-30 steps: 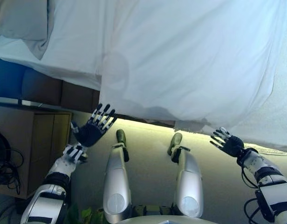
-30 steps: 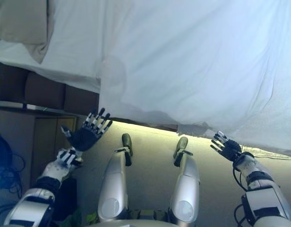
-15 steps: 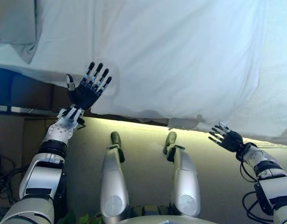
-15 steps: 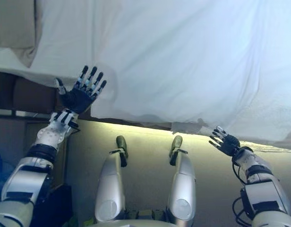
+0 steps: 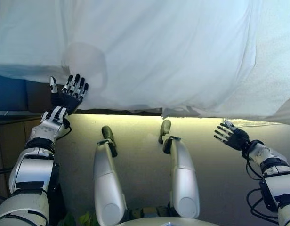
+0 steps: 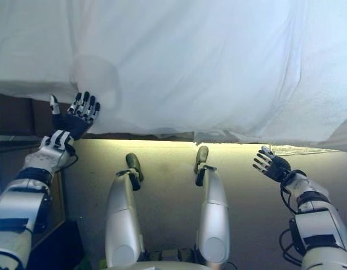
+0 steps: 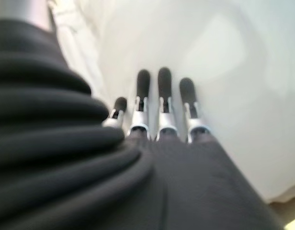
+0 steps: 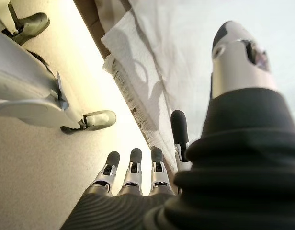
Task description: Make the bed neatly
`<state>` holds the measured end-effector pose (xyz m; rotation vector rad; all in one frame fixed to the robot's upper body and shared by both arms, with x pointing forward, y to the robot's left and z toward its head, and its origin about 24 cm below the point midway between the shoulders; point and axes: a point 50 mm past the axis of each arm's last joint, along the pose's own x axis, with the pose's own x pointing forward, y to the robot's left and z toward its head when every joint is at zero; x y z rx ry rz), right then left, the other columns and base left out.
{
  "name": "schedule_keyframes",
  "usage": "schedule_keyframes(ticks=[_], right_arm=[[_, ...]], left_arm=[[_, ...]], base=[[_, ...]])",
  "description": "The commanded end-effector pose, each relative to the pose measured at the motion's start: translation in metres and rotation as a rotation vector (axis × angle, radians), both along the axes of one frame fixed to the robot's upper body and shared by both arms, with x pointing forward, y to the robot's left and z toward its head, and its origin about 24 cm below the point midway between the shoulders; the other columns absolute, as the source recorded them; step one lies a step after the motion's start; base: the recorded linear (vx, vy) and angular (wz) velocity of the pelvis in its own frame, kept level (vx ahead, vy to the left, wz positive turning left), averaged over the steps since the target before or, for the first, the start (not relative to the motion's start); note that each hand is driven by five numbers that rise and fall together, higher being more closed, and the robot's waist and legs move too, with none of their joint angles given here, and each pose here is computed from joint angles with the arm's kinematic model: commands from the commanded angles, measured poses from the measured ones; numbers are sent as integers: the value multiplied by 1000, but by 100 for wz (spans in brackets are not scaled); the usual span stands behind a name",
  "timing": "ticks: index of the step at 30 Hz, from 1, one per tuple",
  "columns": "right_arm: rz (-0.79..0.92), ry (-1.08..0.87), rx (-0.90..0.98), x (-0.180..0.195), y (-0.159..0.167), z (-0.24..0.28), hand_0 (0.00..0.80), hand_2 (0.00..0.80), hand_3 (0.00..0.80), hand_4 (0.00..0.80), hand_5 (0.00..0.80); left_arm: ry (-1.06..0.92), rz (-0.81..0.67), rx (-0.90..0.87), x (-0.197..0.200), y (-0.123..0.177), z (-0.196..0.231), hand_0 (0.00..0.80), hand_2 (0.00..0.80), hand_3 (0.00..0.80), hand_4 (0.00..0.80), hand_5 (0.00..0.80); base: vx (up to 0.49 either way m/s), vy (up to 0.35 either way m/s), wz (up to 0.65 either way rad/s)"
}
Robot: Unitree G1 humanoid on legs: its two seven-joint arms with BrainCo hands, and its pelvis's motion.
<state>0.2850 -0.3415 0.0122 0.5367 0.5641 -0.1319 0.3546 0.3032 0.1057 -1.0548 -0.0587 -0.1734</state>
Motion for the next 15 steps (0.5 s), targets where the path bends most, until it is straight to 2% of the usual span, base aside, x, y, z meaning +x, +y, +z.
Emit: schedule_keyframes(ticks=[1, 8, 15], right_arm=[[-41, -26, -31, -7, -20, 10, 0, 0, 0, 0, 0], [-15, -65, -27, 0, -16, 17, 0, 0, 0, 0, 0], [-25, -99, -27, 2, -16, 19, 0, 0, 0, 0, 0]], left_arm=[[80, 119, -46, -7, 24, 0, 0, 0, 0, 0, 0], [216, 241, -116, -20, 42, -15, 0, 0, 0, 0, 0], [275, 264, -171, -36, 50, -35, 0, 0, 0, 0, 0]], base=[[-25, 1, -3], [-37, 4, 0], [-55, -10, 2]])
